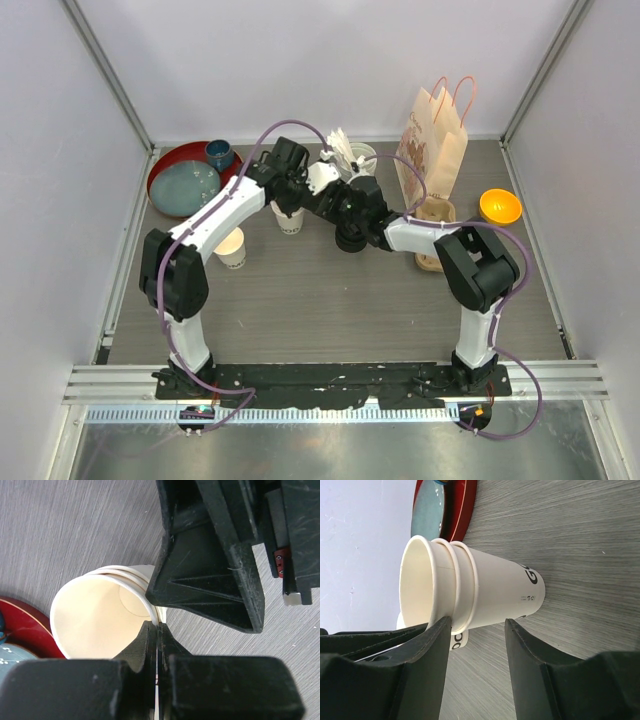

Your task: Pack the takeout coffee

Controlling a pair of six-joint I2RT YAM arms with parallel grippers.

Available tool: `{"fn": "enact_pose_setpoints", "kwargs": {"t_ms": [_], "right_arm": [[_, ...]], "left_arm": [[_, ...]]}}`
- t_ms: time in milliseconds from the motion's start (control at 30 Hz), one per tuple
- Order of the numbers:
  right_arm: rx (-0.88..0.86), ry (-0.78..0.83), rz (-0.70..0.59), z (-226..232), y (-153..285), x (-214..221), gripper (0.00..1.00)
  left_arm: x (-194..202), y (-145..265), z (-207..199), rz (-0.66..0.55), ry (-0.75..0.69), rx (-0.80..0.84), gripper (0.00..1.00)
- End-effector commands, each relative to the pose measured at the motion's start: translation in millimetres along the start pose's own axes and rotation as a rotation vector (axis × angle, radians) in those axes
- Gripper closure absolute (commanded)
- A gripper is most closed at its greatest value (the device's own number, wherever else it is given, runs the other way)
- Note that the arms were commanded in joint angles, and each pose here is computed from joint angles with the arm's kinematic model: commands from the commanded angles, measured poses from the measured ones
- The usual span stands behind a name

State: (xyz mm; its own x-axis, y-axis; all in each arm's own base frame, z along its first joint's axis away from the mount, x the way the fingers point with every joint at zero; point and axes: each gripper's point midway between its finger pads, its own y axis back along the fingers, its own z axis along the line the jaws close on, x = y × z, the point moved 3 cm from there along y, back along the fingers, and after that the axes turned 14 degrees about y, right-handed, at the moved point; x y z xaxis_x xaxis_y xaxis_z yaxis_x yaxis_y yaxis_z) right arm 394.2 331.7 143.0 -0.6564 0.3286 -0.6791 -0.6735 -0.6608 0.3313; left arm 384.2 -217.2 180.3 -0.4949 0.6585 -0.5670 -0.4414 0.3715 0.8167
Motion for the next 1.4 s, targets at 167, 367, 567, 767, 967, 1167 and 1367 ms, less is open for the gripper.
{"fn": "enact_pose_setpoints", "kwargs": {"t_ms": [167,367,567,767,967,1167,1367], "right_arm": [[-0.04,-0.016,-0.037,8.7,-9.2,-10.4,0.48],[-0.023,0.005,-0.045,9.0,-4.6,-12.9,0.48],[-0.014,0.039,-0.06,14.1,2.6,-21.6,0.48],[-0.013,0.086,-0.082,24.1,8.4,-36.5,0.47],[-0.027,0.147,-0.12,40.9,20.9,-57.3,0.46],[-0.004,0.277,-0.126,51.6,53.0,-77.5,0.43],[0.117,0.371,-0.158,29.7,119.2,-95.1,0.4]], "left_arm": [[-30.6,33.6,-6.5,-0.18,0.013,0.0,1.0],[-40.5,52.7,-0.8,-0.248,0.006,-0.05,1.0],[-46.1,68.0,5.9,-0.254,-0.015,-0.092,1.0],[-57.3,99.1,17.7,-0.259,-0.018,-0.168,1.0],[-61.4,128.8,25.9,-0.277,-0.016,-0.238,1.0],[-57.3,173.7,3.3,-0.306,-0.001,-0.154,1.0],[-4.9,160.0,-59.6,-0.17,-0.121,-0.009,1.0]]}}
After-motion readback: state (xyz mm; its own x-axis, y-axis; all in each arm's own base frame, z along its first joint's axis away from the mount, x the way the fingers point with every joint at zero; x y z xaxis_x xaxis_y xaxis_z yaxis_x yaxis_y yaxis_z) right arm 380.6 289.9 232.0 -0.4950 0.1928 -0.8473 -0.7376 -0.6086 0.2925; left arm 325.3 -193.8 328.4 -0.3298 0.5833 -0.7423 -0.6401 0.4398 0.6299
